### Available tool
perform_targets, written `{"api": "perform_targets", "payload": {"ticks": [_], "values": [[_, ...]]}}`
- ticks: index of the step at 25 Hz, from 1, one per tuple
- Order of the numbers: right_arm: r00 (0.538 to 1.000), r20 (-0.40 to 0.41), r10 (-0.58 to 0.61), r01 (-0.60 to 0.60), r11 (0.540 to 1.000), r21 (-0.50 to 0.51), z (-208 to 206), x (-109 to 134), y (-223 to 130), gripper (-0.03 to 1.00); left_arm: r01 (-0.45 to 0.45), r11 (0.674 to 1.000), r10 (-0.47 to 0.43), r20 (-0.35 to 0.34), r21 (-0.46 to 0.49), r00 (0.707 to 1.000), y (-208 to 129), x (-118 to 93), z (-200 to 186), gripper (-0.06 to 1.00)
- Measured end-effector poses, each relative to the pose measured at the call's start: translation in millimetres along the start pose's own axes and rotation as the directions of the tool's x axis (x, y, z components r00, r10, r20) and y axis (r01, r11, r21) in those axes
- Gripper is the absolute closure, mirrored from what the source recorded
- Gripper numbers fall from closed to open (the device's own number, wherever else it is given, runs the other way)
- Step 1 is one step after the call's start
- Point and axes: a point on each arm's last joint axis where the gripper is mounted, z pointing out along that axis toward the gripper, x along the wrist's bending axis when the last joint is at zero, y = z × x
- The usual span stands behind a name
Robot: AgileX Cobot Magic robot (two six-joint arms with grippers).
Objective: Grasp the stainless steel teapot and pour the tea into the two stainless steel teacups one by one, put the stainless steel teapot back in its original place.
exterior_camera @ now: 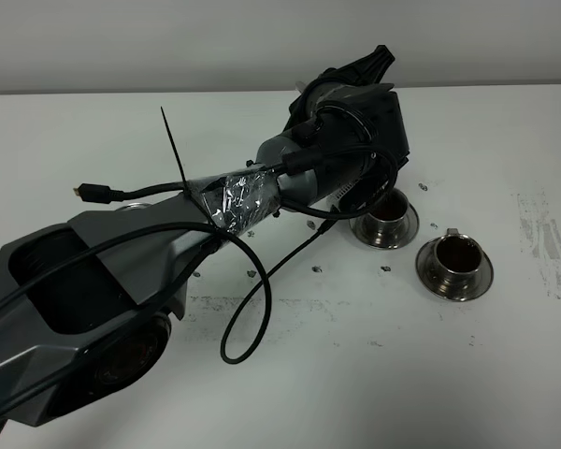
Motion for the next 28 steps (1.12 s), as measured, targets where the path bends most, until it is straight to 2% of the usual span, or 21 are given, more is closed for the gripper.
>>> {"api": "perform_targets", "payload": {"ticks": [11,17,28], "values": [[1.000,0.000,0.000,0.000,1.000,0.000,0.0,0.0,0.0,0.75,0.021,1.000,-0.021,0.001,-0.017,1.000,2.9,0.3,-1.4,0.75],[1.000,0.000,0.000,0.000,1.000,0.000,0.0,0.0,0.0,0.75,0.076,0.994,-0.072,0.052,-0.077,0.996,6.3,-4.5,0.8,0.75],[1.000,0.000,0.000,0.000,1.000,0.000,0.0,0.0,0.0,0.75,0.176,0.976,-0.155,0.157,-0.129,0.975,-3.4,-17.1,15.3,0.75]]}}
